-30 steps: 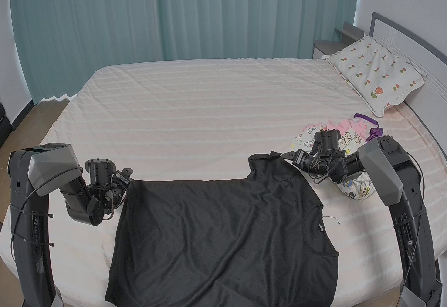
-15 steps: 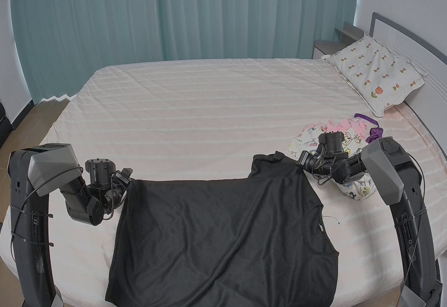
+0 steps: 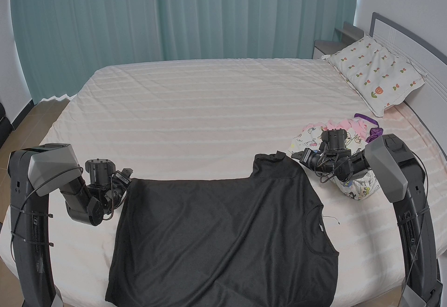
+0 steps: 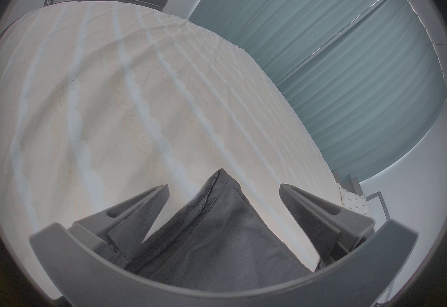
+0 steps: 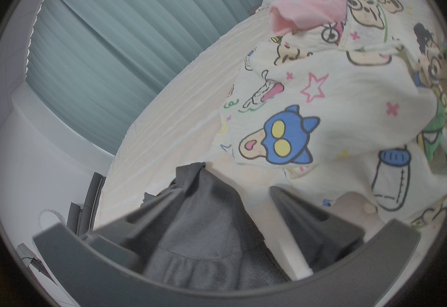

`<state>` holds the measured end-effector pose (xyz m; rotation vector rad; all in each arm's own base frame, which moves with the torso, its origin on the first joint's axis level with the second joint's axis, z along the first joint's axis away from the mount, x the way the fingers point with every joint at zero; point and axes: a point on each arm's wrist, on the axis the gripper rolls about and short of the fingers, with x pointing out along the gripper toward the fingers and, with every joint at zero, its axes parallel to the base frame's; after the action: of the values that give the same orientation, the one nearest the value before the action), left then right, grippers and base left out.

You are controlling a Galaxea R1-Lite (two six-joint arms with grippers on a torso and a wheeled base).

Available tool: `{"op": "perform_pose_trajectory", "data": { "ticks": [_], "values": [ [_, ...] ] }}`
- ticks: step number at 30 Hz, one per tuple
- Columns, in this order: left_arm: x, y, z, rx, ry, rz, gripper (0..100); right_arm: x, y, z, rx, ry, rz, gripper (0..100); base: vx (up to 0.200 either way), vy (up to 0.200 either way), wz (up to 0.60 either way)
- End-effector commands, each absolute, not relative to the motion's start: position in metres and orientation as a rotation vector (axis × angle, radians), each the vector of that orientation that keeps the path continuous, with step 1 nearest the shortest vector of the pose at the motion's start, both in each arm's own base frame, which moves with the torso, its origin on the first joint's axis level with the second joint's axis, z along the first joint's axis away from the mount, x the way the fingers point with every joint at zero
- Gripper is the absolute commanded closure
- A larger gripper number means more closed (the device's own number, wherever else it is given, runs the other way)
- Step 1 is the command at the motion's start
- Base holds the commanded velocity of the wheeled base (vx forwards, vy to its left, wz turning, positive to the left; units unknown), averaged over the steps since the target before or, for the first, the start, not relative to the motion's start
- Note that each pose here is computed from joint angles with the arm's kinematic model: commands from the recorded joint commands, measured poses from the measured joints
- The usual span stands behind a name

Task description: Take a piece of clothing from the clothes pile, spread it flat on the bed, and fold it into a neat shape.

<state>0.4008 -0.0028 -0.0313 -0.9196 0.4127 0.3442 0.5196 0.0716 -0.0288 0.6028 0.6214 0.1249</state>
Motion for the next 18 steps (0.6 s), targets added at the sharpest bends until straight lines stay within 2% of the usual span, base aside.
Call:
{"op": "perform_pose_trajectory", "data": {
  "ticks": [1, 8, 12, 18],
  "values": [
    [0.396, -0.003, -0.028, -0.919, 0.411, 0.343, 0, 0.512, 0.064, -0.005, 0.608, 0.602, 0.108, 0, 0.000, 0.000, 0.00],
    [0.375, -0.009, -0.004, -0.926, 0.380, 0.280, 0, 0.442, 0.058, 0.016, 0.622, 0.626, 0.098, 0, 0.000, 0.000, 0.00],
    [0.361, -0.015, 0.006, -0.925, 0.401, 0.254, 0, 0.394, 0.054, 0.021, 0.630, 0.604, 0.106, 0, -0.200, 0.000, 0.00],
    [0.315, -0.027, 0.005, -0.910, 0.515, 0.231, 0, 0.333, 0.042, 0.020, 0.627, 0.640, 0.043, 0, -0.200, 0.000, 0.00]
  ]
}}
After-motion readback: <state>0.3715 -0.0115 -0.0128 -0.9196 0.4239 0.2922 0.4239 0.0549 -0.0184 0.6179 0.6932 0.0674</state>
